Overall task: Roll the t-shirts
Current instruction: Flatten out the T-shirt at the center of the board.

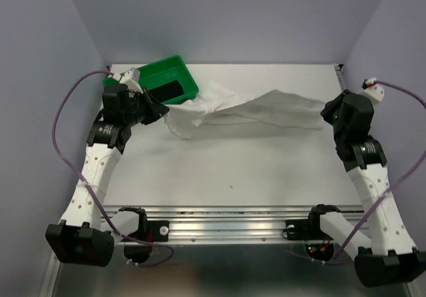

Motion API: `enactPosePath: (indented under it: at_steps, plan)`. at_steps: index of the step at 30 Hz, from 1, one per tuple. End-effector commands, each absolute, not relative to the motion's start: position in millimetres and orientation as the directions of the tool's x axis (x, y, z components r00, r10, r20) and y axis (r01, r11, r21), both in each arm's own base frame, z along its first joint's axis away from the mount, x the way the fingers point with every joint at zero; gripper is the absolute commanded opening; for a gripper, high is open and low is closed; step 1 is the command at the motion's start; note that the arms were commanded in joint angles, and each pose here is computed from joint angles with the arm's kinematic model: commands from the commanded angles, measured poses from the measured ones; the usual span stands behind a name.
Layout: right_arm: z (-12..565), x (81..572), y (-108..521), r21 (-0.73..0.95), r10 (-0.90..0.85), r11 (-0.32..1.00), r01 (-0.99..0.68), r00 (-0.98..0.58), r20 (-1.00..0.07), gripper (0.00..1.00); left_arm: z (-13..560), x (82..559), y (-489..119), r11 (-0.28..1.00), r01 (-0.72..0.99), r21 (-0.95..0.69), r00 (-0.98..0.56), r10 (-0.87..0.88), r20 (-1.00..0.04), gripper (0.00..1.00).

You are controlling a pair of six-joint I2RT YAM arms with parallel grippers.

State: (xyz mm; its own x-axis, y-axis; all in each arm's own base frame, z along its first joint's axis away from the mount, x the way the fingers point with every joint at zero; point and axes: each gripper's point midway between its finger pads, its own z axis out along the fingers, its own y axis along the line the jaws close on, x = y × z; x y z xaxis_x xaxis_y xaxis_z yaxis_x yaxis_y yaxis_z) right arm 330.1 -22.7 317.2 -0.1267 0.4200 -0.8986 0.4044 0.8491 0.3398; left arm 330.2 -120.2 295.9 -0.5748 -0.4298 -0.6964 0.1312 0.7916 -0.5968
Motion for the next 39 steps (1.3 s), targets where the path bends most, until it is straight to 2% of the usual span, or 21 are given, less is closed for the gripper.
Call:
enactPosePath:
  at_steps: [1, 2, 4, 8, 10, 13, 18, 26, 39]
  plan:
    - [241, 272, -32, 0.365, 0.540, 0.754, 0.546, -0.199, -0.818, 0.42, 200, 289, -118, 0.793, 0.009, -0.609, -0.712, -0.423, -0.561, 0.00]
    - [217, 254, -34, 0.336, 0.562, 0.731, 0.594, -0.246, -0.789, 0.43, 187, 282, -118, 0.791, -0.006, -0.611, -0.726, -0.424, -0.541, 0.00]
    - [207, 240, -30, 0.401, 0.643, 0.666, 0.629, -0.213, -0.735, 0.52, 163, 270, -118, 0.788, -0.035, -0.614, -0.751, -0.427, -0.504, 0.00]
    - [181, 230, -15, 0.444, 0.726, 0.613, 0.653, -0.244, -0.643, 0.55, 122, 247, -120, 0.785, -0.073, -0.615, -0.807, -0.409, -0.427, 0.00]
    - [169, 232, -9, 0.439, 0.738, 0.611, 0.659, -0.274, -0.617, 0.55, 123, 247, -121, 0.782, -0.064, -0.620, -0.810, -0.403, -0.425, 0.00]
    - [147, 236, 8, 0.419, 0.745, 0.638, 0.646, -0.379, -0.550, 0.65, 129, 250, -118, 0.791, -0.065, -0.608, -0.800, -0.405, -0.442, 0.00]
    - [111, 225, 24, 0.398, 0.784, 0.609, 0.686, -0.446, -0.432, 0.66, 133, 253, -117, 0.796, -0.067, -0.602, -0.793, -0.409, -0.451, 0.00]
    - [84, 219, 32, 0.408, 0.842, 0.533, 0.741, -0.416, -0.344, 0.67, 138, 254, -117, 0.793, -0.062, -0.606, -0.785, -0.414, -0.462, 0.00]
    - [50, 234, 22, 0.527, 0.909, 0.388, 0.756, -0.218, -0.356, 0.67, 137, 252, -118, 0.800, -0.031, -0.599, -0.795, -0.384, -0.471, 0.00]
